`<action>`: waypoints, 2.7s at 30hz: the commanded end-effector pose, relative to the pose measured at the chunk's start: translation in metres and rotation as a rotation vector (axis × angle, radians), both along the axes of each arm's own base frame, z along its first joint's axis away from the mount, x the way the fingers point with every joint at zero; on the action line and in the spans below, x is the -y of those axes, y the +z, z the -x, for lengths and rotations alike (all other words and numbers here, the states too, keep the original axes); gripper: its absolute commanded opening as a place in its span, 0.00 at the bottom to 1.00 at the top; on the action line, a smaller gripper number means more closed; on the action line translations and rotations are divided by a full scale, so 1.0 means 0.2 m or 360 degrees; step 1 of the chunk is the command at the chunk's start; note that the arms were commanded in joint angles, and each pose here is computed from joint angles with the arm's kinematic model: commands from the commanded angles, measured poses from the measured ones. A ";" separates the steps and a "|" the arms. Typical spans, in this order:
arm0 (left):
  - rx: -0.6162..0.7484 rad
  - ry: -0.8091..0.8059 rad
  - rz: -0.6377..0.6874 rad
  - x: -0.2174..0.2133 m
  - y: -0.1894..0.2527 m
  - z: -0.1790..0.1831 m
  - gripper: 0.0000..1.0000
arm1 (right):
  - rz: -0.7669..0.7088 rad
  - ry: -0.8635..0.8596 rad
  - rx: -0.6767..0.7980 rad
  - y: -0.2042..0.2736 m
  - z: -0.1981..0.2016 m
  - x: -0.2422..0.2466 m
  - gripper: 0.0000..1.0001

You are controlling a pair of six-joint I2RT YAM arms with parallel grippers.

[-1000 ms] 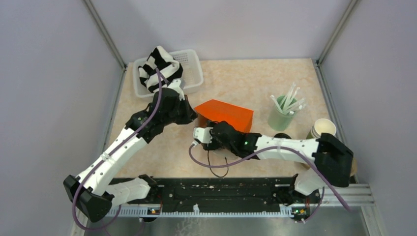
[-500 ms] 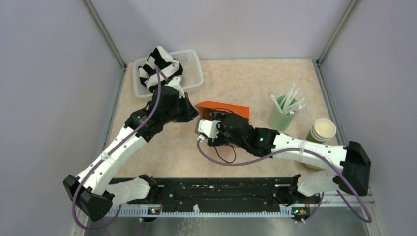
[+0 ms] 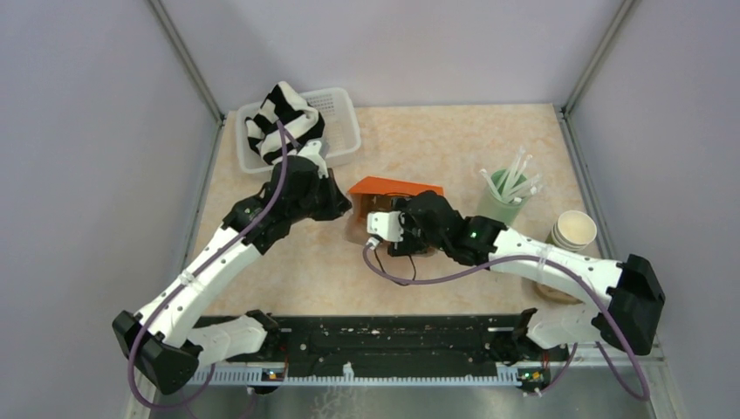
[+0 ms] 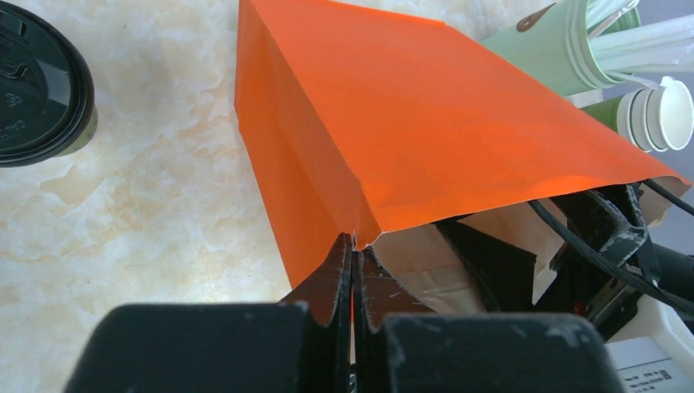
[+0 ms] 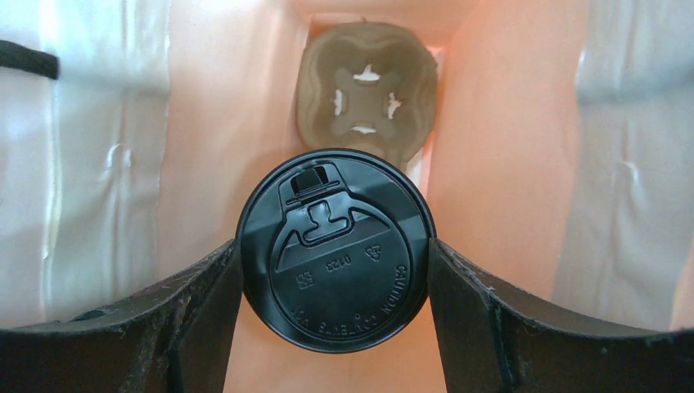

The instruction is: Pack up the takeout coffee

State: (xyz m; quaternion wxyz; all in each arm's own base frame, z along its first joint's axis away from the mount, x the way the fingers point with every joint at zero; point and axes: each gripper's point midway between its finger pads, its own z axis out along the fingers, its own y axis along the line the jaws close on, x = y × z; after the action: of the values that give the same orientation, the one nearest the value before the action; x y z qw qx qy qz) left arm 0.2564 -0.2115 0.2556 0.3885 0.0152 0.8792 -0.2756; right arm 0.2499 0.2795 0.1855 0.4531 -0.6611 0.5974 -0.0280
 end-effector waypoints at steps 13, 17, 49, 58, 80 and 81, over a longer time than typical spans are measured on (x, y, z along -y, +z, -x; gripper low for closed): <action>0.0135 -0.0112 0.0168 0.03 -0.02 0.08 0.00 | 0.0167 0.0256 0.0130 0.04 -0.10 0.15 0.52; 0.0128 -0.0154 0.0170 0.05 -0.01 0.08 0.00 | 0.0205 0.0302 0.0220 0.06 -0.12 0.16 0.51; -0.0023 -0.0179 0.0171 0.08 0.06 0.12 0.00 | -0.0221 0.0064 0.0123 -0.12 -0.37 0.14 0.72; -0.0036 -0.0174 0.0195 0.09 0.05 0.11 0.00 | -0.0151 0.0056 -0.0051 -0.11 -0.29 0.19 0.91; -0.0096 -0.0106 0.0203 0.09 0.02 0.09 0.00 | -0.0277 -0.0035 0.0123 -0.05 -0.38 0.11 0.65; -0.0098 -0.0108 0.0205 0.09 0.02 0.09 0.00 | -0.0281 -0.0033 0.0129 -0.04 -0.38 0.11 0.64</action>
State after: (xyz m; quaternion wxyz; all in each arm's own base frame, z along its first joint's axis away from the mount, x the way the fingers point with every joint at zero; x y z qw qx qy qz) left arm 0.2356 -0.2289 0.2549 0.3495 0.0169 0.8719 -0.3426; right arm 0.3206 0.2584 0.1603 0.5040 -0.6284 0.5925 0.0069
